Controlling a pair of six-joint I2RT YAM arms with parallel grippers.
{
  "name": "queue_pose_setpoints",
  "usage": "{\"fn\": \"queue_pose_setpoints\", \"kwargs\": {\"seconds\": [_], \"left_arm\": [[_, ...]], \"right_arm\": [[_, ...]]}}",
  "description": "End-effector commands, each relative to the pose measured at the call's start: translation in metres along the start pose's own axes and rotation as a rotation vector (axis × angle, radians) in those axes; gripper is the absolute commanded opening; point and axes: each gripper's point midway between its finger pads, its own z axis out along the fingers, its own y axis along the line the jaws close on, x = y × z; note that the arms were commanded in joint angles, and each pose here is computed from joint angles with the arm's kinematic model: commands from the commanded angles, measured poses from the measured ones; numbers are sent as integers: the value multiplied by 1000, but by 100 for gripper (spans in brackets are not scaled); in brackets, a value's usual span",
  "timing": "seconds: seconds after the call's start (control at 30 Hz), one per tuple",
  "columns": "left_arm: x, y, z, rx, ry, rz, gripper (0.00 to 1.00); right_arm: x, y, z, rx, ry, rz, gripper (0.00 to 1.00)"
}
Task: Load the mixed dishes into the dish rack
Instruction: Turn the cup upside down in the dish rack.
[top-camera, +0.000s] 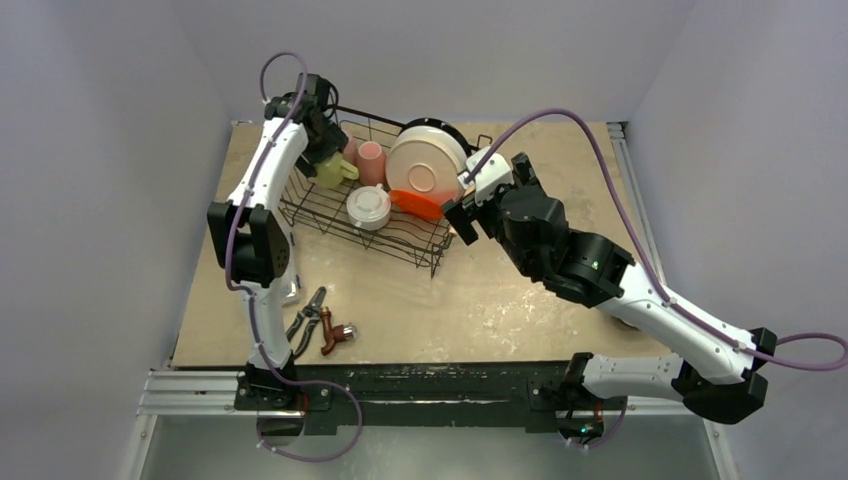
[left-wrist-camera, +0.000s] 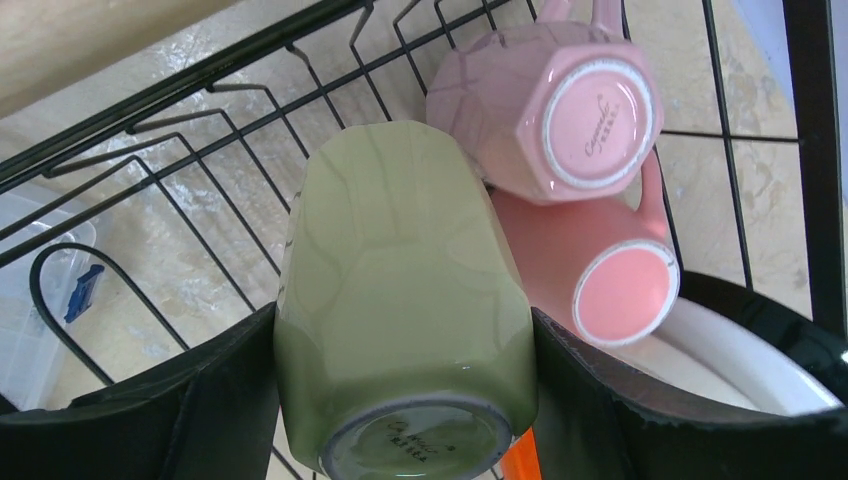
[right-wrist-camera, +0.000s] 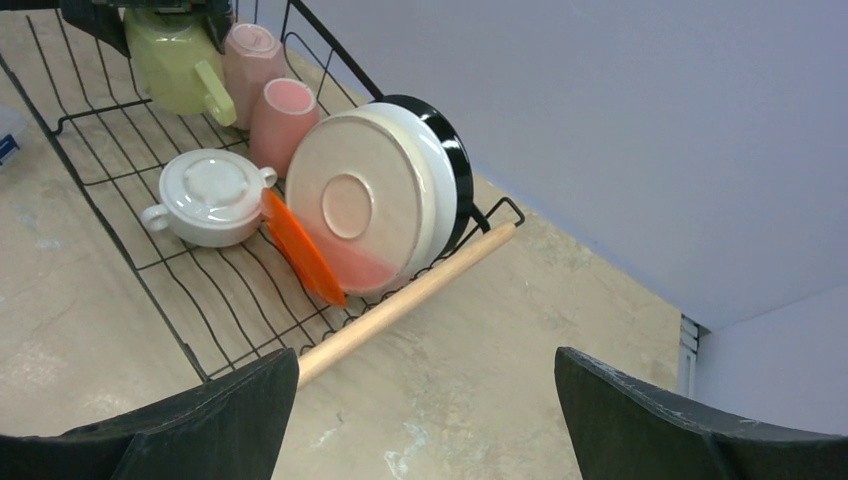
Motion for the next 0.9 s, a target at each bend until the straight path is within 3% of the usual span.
{"fn": "queue_pose_setpoints", "kwargs": {"seconds": [0.0,0.57,0.87], "left_arm": [[-44,-17,-16,45,-143,-107,0],[-36,-19,28,33,-93,-159,0],[-39,-21,41,37,-96,-171,9]], "right_arm": [[-11,-23,-10,79,-31,90,99],[-6,-31,-7,113,-13,99,99],[-3,-30,-7,112,-3,107,99]]}}
